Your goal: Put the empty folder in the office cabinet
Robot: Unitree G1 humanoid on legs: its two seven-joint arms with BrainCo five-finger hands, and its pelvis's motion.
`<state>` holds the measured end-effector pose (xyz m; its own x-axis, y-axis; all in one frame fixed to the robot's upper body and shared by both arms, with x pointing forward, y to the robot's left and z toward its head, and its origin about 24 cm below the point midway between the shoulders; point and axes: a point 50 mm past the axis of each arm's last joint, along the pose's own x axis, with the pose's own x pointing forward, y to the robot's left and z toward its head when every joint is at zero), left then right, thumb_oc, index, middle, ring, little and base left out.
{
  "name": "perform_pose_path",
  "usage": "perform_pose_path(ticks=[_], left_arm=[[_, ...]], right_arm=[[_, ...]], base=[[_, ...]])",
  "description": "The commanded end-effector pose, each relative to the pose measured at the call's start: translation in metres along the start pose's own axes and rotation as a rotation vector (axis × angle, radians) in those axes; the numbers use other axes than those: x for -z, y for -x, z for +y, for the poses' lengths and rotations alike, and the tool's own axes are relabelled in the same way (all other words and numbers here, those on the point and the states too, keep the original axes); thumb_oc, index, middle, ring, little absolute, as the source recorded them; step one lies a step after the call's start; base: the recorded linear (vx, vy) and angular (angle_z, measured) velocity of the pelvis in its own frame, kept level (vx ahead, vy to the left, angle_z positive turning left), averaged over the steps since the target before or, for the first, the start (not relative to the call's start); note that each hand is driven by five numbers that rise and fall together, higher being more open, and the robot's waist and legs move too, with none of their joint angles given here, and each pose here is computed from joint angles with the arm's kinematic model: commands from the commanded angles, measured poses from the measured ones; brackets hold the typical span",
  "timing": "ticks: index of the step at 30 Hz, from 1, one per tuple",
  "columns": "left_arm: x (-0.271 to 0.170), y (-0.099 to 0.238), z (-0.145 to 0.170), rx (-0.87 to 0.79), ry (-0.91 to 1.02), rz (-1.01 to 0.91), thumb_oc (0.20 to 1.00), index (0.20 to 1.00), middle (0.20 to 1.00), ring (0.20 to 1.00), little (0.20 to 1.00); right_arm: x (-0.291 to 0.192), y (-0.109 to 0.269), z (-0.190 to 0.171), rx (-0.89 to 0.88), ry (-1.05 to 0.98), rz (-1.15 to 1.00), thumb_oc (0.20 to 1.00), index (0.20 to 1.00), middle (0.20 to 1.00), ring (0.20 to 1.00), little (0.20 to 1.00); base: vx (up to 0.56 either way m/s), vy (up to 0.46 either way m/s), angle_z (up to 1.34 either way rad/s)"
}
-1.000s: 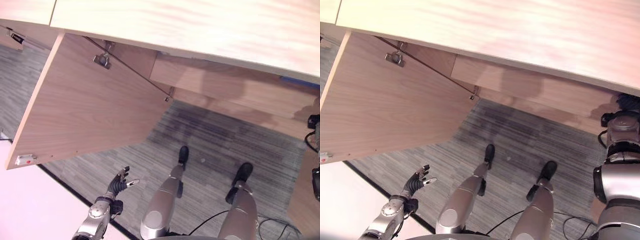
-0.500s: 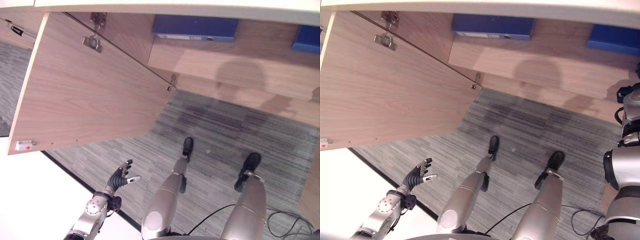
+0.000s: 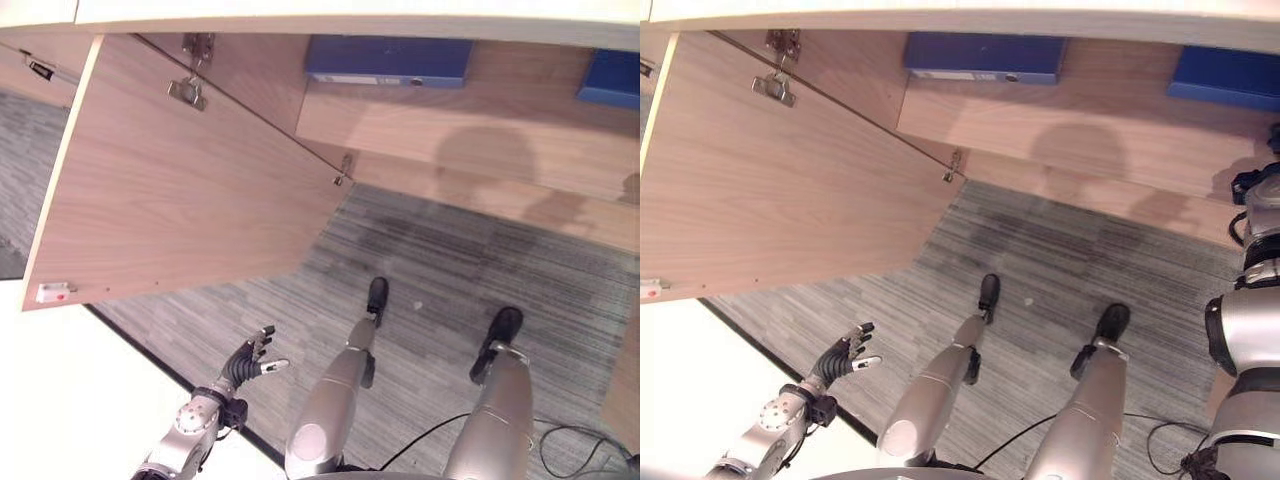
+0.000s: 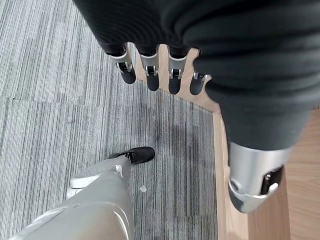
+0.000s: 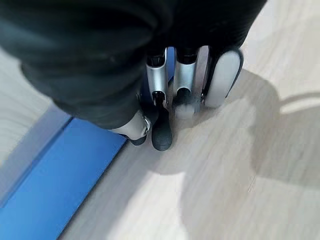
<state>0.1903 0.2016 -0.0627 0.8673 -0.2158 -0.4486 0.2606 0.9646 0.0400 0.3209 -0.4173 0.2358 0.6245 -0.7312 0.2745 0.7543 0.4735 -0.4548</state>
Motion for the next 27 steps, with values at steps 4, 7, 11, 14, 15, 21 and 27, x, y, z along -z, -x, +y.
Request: perform_pose_path(ticks=[4,7,11,14,15,21,27], left_arm=[[0.022,0.009,0.026,-0.135,0.034,0.094,1.000,1.000,1.000,1.000,1.000],[0.034,0.014,0.031,-0.211,0.104,0.129,1.000,1.000,1.000,1.000,1.000],[0.056,0.024,0.039,-0.307,0.141,0.226,1.000,1.000,1.000,1.000,1.000],[0.078,0.035,0.037,-0.337,0.144,0.331,1.000,1.000,1.000,1.000,1.000],[0.085,0.038,0.038,-0.346,0.135,0.375,1.000,1.000,1.000,1.000,1.000],[0.108,0.054,0.039,-0.407,0.164,0.492,1.000,1.000,1.000,1.000,1.000],[0.096,0.042,0.047,-0.492,0.261,0.418,1.000,1.000,1.000,1.000,1.000]], right_arm=[[-0.001,0.035,0.045,-0.125,-0.296,-0.167,1.000,1.000,1.000,1.000,1.000],[0.039,0.084,0.078,-0.259,-0.427,-0.117,1.000,1.000,1.000,1.000,1.000],[0.091,0.151,0.099,-0.406,-0.445,0.006,1.000,1.000,1.000,1.000,1.000],[0.139,0.204,0.112,-0.508,-0.443,0.204,1.000,1.000,1.000,1.000,1.000],[0.150,0.217,0.117,-0.527,-0.441,0.265,1.000,1.000,1.000,1.000,1.000],[0.203,0.293,0.131,-0.801,-0.217,0.503,1.000,1.000,1.000,1.000,1.000],[0.226,0.327,0.139,-0.911,-0.090,0.630,1.000,1.000,1.000,1.000,1.000]], base=[[0.05,0.022,-0.05],[0.09,0.037,-0.14],[0.09,0.091,-0.19],[0.10,0.121,-0.18],[0.08,0.106,-0.26],[0.06,0.150,-0.17],[-0.04,0.006,0.07]])
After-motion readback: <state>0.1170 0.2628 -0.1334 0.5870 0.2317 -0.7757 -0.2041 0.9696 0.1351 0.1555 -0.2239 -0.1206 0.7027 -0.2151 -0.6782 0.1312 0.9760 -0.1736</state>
